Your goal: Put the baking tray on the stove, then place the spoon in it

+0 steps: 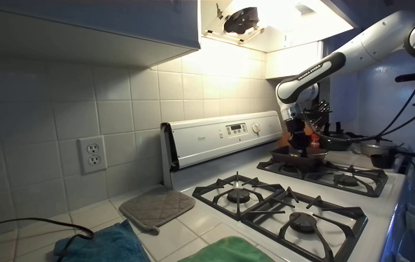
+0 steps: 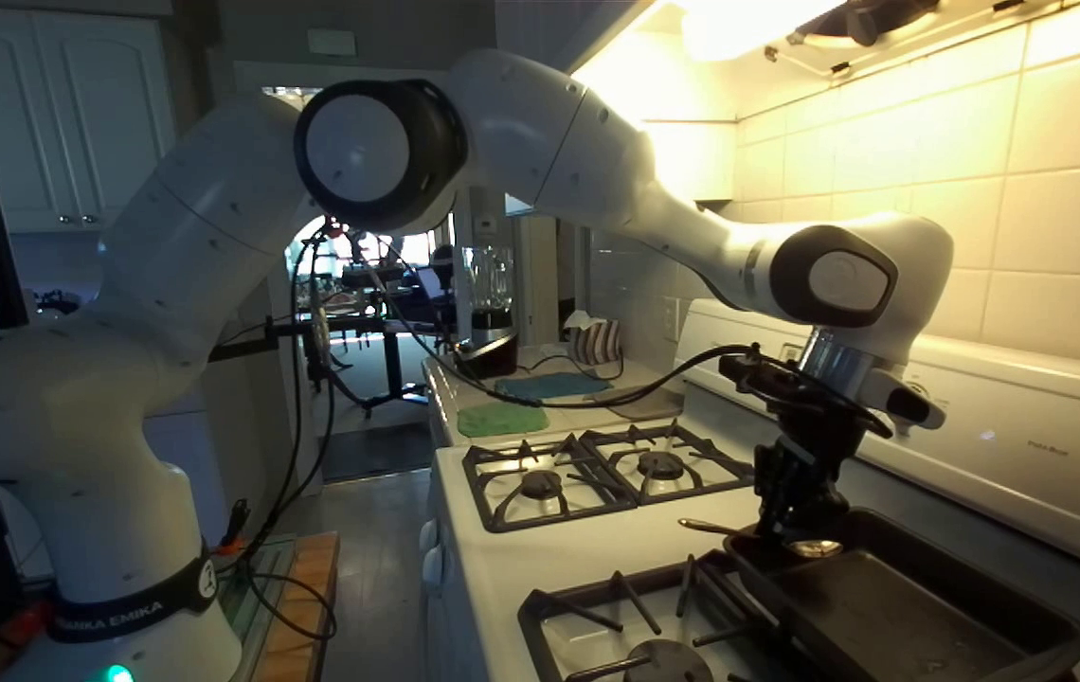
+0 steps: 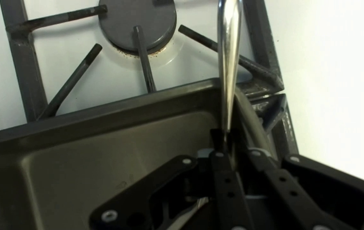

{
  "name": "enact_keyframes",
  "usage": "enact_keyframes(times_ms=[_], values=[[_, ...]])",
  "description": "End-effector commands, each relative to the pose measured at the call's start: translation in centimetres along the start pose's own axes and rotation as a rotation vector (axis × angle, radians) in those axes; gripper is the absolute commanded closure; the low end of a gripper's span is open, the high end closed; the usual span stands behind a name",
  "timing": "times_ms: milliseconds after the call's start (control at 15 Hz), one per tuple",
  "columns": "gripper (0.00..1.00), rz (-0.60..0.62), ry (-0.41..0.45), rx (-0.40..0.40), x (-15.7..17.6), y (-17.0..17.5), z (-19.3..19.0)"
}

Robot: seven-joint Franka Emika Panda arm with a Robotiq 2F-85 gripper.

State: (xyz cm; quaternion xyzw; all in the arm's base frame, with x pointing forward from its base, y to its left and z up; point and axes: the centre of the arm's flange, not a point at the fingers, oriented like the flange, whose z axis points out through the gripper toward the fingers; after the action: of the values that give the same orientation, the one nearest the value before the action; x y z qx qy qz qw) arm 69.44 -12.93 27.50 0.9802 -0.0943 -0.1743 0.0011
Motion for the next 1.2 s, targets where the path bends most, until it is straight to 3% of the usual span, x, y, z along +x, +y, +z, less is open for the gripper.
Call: enact_keyframes(times_ms=[0,333,400,467,600,1133], values=[[0.98,0.053,0.007,0.033,-0.6,0.8,0.3],[0.98,0.075,0.036,0.03,-0.7,1.4,1.0],[0.85,0.08,0.039,0.029,-0.7,1.4,1.2],[0.84,0.085,0.04,0.028,-0.6,1.4,1.4],[0.71,0.089,0.04,0.029,-0.6,1.4,1.5],[0.59,0.096,0.057,0.033,-0.6,1.4,1.3]])
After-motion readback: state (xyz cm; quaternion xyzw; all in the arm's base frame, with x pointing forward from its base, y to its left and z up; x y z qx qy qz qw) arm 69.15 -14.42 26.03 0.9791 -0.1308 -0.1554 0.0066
